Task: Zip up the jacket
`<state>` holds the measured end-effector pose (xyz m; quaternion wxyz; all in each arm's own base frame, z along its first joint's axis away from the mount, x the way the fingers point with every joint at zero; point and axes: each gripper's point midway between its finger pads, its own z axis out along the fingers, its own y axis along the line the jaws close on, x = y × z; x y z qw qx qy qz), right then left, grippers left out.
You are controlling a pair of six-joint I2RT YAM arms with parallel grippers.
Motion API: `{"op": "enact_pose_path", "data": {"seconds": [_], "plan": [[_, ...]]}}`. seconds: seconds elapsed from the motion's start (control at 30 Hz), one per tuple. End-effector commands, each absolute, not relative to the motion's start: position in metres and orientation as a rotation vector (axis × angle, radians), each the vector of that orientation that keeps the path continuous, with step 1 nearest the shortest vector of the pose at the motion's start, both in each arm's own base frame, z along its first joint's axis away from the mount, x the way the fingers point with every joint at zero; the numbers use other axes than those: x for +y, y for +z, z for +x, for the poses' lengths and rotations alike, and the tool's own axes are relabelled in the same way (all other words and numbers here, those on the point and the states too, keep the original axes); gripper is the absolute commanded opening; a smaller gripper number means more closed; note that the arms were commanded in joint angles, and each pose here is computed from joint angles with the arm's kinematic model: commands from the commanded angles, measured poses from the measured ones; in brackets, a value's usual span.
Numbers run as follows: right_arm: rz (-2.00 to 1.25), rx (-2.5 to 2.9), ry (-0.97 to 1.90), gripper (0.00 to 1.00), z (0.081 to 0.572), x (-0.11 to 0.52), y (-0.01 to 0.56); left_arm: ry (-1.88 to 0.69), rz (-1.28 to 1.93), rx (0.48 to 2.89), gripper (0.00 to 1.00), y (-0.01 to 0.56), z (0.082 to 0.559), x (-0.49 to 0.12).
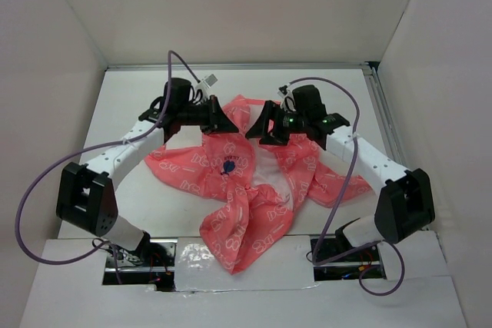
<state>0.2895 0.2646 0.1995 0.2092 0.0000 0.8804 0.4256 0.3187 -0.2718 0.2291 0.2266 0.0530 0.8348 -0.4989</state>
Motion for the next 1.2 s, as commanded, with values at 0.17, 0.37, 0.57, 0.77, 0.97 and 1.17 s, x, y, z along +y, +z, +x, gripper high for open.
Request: {"op": "enact_pose_path", "data": {"seconds": [0.17,0.37,0.57,0.77,0.97,1.17], "plan": [[0.048,2.289,1.551,0.77,0.287,0.281,0.244,-1.462,0.125,2.133,0.0,0.256,0.315,-0.279],[0.249,2.335,1.607,0.77,0.286,0.28,0.229,-1.399,0.028,2.092,0.0,0.265,0.316,-0.284],[0.399,2.425,1.614,0.77,0.282,0.282,0.214,-1.293,-0.031,2.047,0.0,0.276,0.322,-0.288],[0.572,2.337,1.644,0.76,0.297,0.28,0.228,-1.331,-0.005,2.041,0.0,0.273,0.312,-0.293],[0.691,2.284,1.68,0.7,0.308,0.279,0.237,-1.329,0.018,2.024,0.0,0.273,0.302,-0.294],[0.747,2.278,1.688,0.7,0.312,0.278,0.236,-1.351,0.047,2.006,0.0,0.274,0.294,-0.295]]}}
